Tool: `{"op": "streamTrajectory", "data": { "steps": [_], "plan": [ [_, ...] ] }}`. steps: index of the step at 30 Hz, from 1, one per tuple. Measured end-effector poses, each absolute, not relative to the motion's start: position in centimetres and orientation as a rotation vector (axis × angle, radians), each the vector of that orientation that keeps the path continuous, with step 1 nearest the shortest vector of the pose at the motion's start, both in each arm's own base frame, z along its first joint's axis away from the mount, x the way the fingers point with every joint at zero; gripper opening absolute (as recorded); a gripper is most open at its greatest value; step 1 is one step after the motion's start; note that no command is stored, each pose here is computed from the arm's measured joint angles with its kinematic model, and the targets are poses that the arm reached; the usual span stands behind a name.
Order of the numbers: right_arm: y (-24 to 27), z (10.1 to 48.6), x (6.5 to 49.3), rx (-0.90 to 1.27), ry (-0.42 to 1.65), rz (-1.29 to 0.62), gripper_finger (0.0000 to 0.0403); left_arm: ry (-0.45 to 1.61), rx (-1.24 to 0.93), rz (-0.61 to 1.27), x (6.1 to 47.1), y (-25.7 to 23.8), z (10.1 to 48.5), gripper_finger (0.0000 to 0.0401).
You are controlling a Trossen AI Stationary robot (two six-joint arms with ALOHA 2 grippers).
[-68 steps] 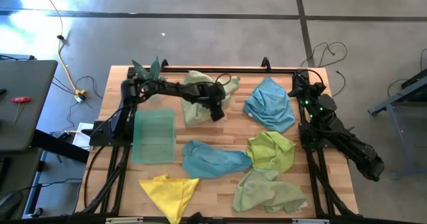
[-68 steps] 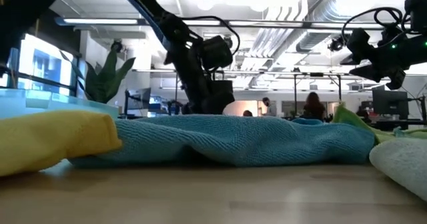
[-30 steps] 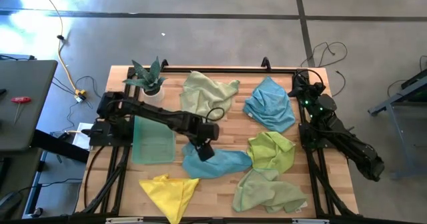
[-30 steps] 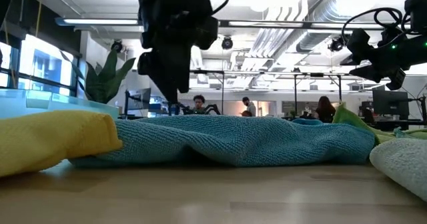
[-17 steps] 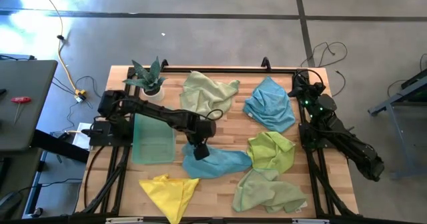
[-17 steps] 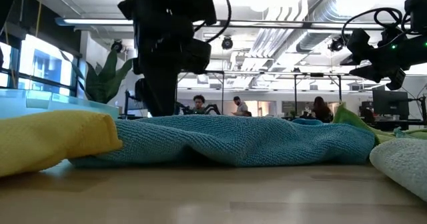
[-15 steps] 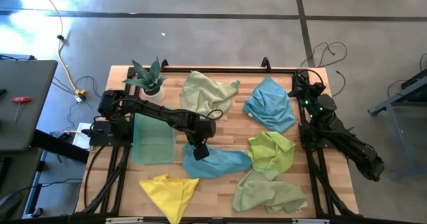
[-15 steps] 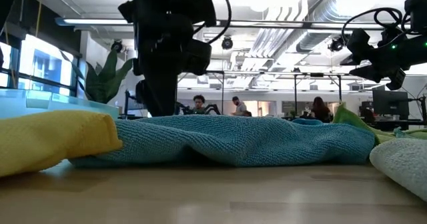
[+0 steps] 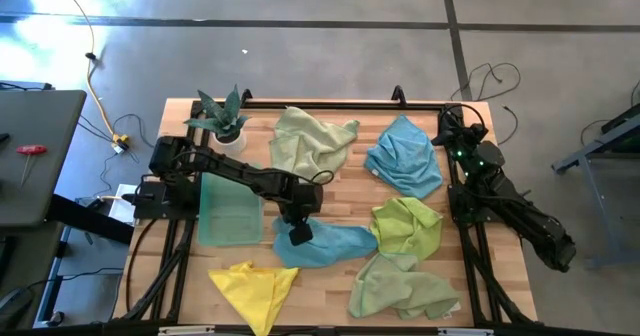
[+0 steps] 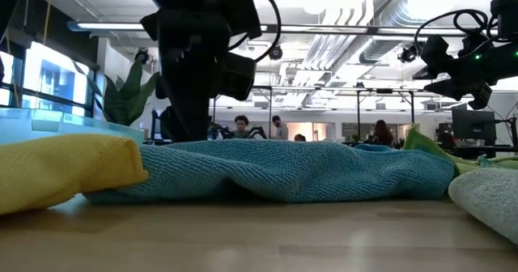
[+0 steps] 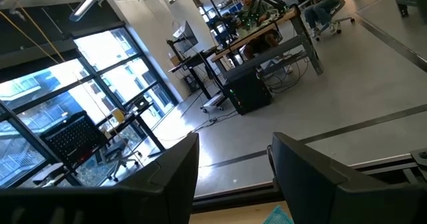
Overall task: Fold microfiber towels
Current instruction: Fold the bottom blue microfiber towel
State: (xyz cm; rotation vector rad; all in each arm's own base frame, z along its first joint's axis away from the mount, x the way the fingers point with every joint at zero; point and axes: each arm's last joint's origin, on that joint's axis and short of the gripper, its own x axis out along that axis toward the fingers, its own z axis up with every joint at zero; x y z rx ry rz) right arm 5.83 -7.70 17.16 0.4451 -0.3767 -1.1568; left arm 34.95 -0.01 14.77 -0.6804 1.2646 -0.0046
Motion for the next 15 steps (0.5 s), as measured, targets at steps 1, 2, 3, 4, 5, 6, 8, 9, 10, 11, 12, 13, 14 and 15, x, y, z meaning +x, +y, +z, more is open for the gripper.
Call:
{"op": "streamTrajectory", "data": {
  "steps": [1,2,3,4,5,6,8,9,10,11,12,13,14,15],
  "plan": [
    [-7.70,17.16,5.83,0.445,-0.377,-1.157,0.0181,1.264,-0.683,-0.019,34.98,-0.20,14.80,0.0226],
    [-7.70,17.15,5.83,0.445,-0.376,-1.157,0.0181,1.263,-0.681,-0.028,35.01,-0.40,14.81,0.0222],
    [-7.70,17.16,5.83,0.445,-0.377,-1.157,0.0181,1.264,-0.678,-0.032,35.02,-0.57,14.82,0.0218],
    [-7.70,17.16,5.83,0.445,-0.377,-1.157,0.0181,1.264,-0.676,-0.033,35.02,-0.65,14.82,0.0213],
    [-7.70,17.15,5.83,0.445,-0.376,-1.157,0.0181,1.264,-0.671,-0.031,35.02,-0.73,14.81,0.0207],
    [-7.70,17.16,5.83,0.445,-0.377,-1.157,0.0181,1.263,-0.664,-0.023,35.02,-0.74,14.80,0.0200],
    [-7.70,17.16,5.83,0.445,-0.377,-1.157,0.0181,1.257,-0.647,-0.013,35.05,-0.69,14.79,0.0184],
    [-7.70,17.15,5.83,0.445,-0.376,-1.157,0.0181,1.253,-0.631,-0.007,35.06,-0.64,14.78,0.0175],
    [-7.70,17.15,5.83,0.445,-0.376,-1.157,0.0181,1.248,-0.610,0.001,35.07,-0.59,14.77,0.0165],
    [-7.70,17.15,5.83,0.445,-0.376,-1.157,0.0181,1.245,-0.592,0.009,35.08,-0.53,14.76,0.0156],
    [-7.70,17.16,5.83,0.445,-0.377,-1.156,0.0181,1.242,-0.577,0.012,35.09,-0.49,14.74,0.0145],
    [-7.70,17.15,5.83,0.445,-0.376,-1.157,0.0181,1.241,-0.567,0.012,35.10,-0.47,14.73,0.0135],
    [-7.70,17.15,5.83,0.445,-0.376,-1.157,0.0181,1.240,-0.564,0.011,35.10,-0.47,14.73,0.0124],
    [-7.70,17.16,5.83,0.445,-0.376,-1.156,0.0181,1.240,-0.561,0.012,35.10,-0.47,14.73,0.0114]
  ]
}}
